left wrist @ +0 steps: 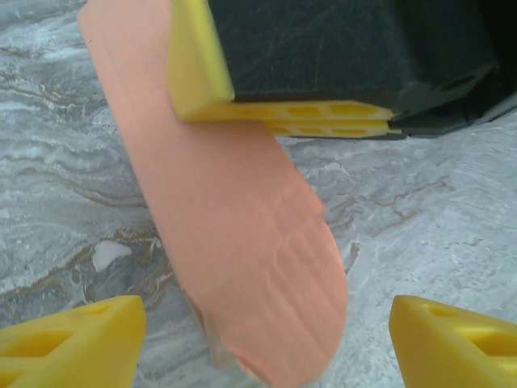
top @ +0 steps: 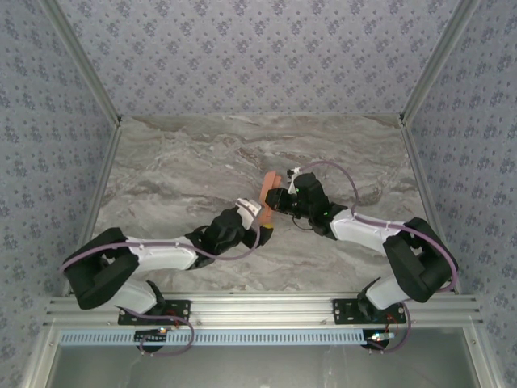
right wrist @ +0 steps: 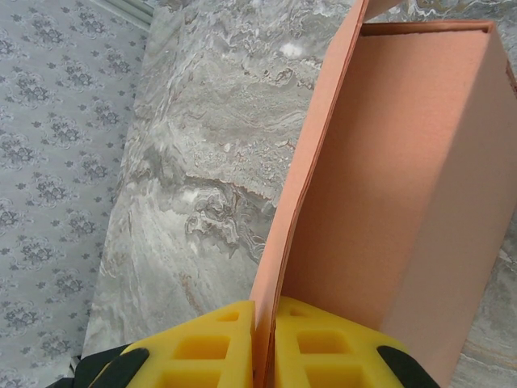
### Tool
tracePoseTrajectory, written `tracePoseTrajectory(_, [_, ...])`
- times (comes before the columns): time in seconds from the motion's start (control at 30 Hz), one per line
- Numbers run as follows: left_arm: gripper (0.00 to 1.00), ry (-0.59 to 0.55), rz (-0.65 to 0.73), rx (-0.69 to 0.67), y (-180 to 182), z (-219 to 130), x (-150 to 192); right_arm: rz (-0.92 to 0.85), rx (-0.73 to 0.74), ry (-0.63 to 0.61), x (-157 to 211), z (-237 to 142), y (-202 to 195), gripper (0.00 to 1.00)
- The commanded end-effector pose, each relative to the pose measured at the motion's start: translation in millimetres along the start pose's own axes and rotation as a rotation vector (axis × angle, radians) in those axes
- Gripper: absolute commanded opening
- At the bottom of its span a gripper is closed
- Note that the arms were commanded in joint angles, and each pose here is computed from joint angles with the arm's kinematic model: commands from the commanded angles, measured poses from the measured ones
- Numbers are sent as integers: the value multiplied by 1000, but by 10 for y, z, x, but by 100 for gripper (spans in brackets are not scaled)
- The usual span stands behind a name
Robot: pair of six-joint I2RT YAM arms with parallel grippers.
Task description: Fold the paper box
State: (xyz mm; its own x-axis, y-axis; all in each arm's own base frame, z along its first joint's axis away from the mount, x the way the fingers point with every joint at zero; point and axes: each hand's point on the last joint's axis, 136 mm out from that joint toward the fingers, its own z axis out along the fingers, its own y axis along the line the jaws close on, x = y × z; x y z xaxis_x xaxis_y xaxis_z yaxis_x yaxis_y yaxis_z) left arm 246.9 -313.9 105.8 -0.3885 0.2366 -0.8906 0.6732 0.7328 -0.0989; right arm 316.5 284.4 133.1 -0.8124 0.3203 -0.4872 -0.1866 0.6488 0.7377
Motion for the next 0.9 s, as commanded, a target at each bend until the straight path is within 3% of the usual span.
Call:
tracePoseTrajectory(0.0, [79, -91, 47, -12, -33, 76, -259, -13, 96, 39, 107, 32, -232, 13])
tracePoseTrajectory(0.7, [62, -130, 56, -48, 22, 335, -297, -12, 98, 34, 98, 31, -236, 13])
tracePoseTrajectory(0.87, [66, -150, 35, -63, 82, 325, -311, -12, 98, 33, 99, 30, -238, 13])
